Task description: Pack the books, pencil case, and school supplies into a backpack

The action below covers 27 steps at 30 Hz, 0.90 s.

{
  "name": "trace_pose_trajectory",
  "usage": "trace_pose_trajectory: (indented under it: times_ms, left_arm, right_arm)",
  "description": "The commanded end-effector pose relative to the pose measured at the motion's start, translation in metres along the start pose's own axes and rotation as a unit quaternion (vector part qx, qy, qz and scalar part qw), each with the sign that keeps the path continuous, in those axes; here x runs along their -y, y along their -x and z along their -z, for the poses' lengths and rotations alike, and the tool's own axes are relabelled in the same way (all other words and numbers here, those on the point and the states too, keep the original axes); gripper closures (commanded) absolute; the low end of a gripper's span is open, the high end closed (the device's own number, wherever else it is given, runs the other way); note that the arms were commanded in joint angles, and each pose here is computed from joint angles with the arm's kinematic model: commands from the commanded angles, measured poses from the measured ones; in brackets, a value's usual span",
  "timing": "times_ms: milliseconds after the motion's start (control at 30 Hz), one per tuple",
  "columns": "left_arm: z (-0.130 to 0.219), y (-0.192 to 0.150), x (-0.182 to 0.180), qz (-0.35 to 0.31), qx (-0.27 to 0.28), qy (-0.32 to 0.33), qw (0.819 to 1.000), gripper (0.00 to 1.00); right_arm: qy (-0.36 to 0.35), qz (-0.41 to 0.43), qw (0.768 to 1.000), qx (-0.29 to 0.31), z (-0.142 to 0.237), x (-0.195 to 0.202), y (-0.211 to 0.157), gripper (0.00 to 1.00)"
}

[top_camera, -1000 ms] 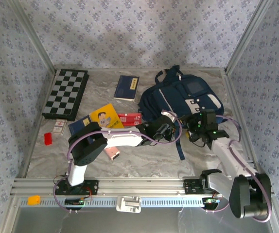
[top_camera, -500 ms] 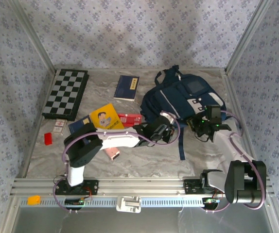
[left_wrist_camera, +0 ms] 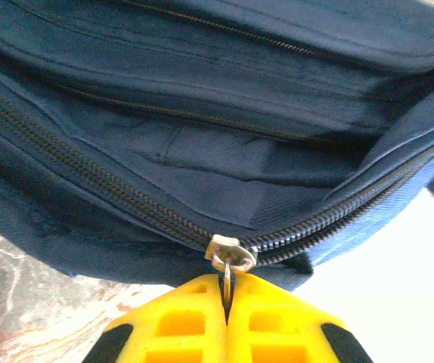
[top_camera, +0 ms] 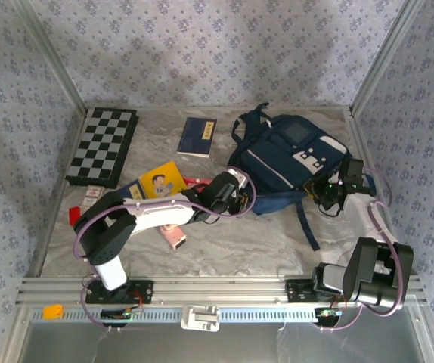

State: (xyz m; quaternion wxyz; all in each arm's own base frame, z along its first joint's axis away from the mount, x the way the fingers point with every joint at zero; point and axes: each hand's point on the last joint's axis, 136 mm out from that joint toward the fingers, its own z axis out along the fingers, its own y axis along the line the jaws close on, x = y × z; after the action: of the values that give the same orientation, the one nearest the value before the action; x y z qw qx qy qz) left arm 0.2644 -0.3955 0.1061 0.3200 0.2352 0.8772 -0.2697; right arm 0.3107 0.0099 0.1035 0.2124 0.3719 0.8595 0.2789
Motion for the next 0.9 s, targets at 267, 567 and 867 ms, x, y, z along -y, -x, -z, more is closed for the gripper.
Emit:
trace_pose_trajectory:
  times_ms: [267,567,867]
  left_arm:
    - [-0.007,0.016,0.024,0.02,0.015,-0.039,0.999,1.0]
    - [-0.008,0.016,0.035,0.001,0.013,-0.041,0.999,1.0]
    - [-0.003,0.016,0.048,-0.016,0.01,-0.049,0.999,1.0]
  right_arm:
    - [0.024,-0.006,1.0,-0.006,0.021,-0.008,-0.047,0.09]
    - [0.053,-0.038,0.998,-0.008,-0.003,-0.033,-0.087,0.0]
    - [0.01,-0.009,1.0,0.019,-0.029,-0.032,-0.079,0.38]
